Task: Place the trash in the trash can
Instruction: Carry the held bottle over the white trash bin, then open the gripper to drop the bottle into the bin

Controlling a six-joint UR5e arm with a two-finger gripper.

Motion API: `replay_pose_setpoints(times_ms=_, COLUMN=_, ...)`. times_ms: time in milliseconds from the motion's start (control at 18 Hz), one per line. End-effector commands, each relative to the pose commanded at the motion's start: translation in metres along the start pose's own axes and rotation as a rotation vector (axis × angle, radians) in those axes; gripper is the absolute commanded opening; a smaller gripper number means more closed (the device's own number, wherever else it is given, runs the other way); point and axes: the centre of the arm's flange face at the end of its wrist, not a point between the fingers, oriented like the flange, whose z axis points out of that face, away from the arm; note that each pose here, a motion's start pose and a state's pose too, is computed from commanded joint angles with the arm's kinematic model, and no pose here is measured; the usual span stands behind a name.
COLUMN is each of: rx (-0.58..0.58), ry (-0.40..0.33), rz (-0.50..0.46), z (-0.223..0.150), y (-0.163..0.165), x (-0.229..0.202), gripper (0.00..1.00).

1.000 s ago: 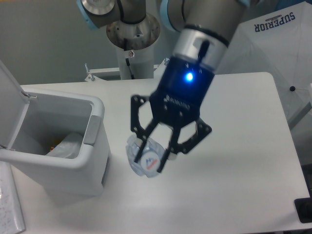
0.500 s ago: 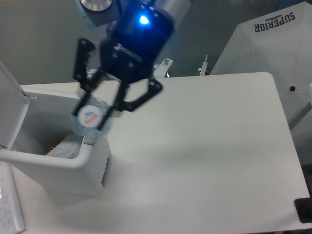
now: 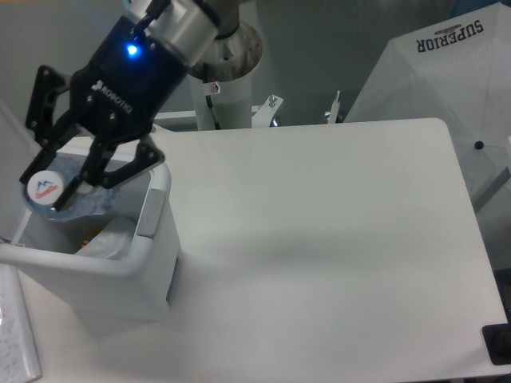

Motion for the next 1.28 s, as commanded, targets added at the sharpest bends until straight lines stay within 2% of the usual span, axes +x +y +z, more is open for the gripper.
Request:
replay_pose_setpoints(times_ms=278, rx=-0.009, ry=0.025, rz=-0.007, z=0.002, y=0.015, x=0.011, gripper=0.08)
replay_pose_setpoints(times_ms=500, rx=-0.029, ry=0.044, rz=0.058, z=0.012, y=0.032, x=0.016, gripper=0.17)
replay_pose_setpoints(times_ms=556, rx=-0.032, ry=0.047, rz=0.064, z=0.015, y=0.034, x=0.013, gripper=0.25)
replay_pose_setpoints(times_ms=611, rx=-0.034, ry=0.048, rz=0.079, z=0.017, y=0.035, x=0.012, gripper=0.36)
replay_pose_setpoints(times_ms=722, rx=-0.040, ry=0.051, rz=0.107, z=0.020, y=0.040, x=0.009, gripper=0.67)
replay_pose_setpoints(times_ms=889, rx=-0.052, ry=0.060, rz=0.122, z=0.024, y=0.052, x=0.009, gripper=0.99)
replay_pose_setpoints(times_ms=1278, rx=-0.040, ry=0.041, rz=0.140, z=0.014, y=0.045, x=0.005, gripper=1.00)
